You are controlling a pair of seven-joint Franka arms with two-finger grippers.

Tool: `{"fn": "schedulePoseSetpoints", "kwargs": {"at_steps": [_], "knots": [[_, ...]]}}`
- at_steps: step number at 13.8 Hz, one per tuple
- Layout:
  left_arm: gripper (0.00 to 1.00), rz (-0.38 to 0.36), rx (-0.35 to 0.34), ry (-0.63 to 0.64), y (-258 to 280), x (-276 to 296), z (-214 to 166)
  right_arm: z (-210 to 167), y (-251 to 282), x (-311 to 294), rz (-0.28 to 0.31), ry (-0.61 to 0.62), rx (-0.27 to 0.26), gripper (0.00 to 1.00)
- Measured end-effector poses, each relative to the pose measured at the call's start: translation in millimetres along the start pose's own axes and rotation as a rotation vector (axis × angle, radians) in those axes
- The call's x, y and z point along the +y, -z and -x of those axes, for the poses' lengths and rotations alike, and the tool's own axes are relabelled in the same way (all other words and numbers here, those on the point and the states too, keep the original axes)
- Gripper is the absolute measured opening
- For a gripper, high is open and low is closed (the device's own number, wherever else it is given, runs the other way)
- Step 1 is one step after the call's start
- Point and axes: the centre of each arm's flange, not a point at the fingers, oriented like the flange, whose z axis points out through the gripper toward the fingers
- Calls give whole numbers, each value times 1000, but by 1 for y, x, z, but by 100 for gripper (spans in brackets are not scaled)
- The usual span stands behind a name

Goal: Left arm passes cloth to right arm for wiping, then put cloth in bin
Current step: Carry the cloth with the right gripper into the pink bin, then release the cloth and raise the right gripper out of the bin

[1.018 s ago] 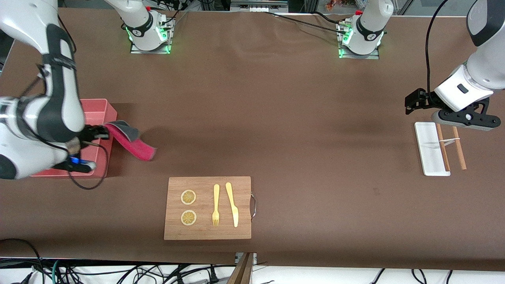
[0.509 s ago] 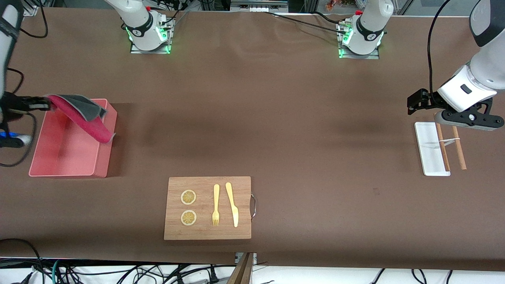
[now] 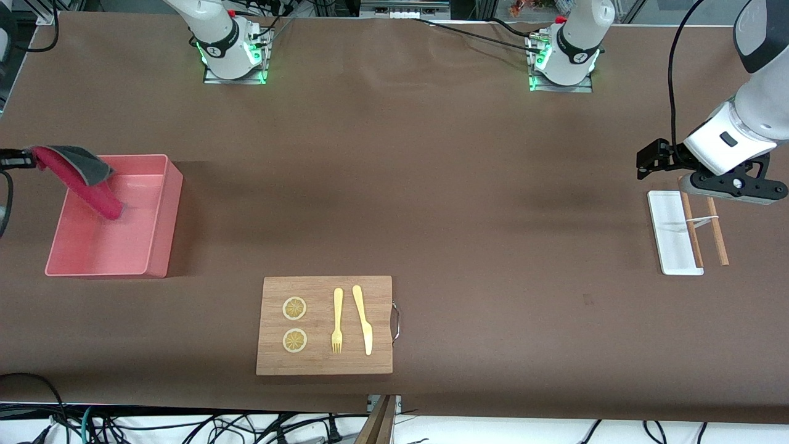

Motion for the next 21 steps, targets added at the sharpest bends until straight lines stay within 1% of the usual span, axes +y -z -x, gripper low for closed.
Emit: {"fn": "schedulePoseSetpoints", "kwargs": {"at_steps": [4,8,10,13,16,17,20,21], "knots": [[100,0,0,4,0,-3,0,-46,-54,10,17,4,-7,2],[100,0,0,6,0,-4,0,-82,-108,12,9,17,23,2],[100,0,0,6,0,-4,0,-97,-131,13,15,22,49,2],[100,0,0,7,0,-4,0,-123,-152,-2,2,45,101,2],[100,0,0,10,0,-6,1,-145,-163,-8,29,57,162,2],[100,0,0,10,0,-6,1,-150,-167,-10,27,60,178,2],[100,0,-1,12,0,-7,1,-152,-163,-14,15,62,200,30],[100,0,-1,13,0,-8,1,-147,-154,-14,11,62,208,42]]}}
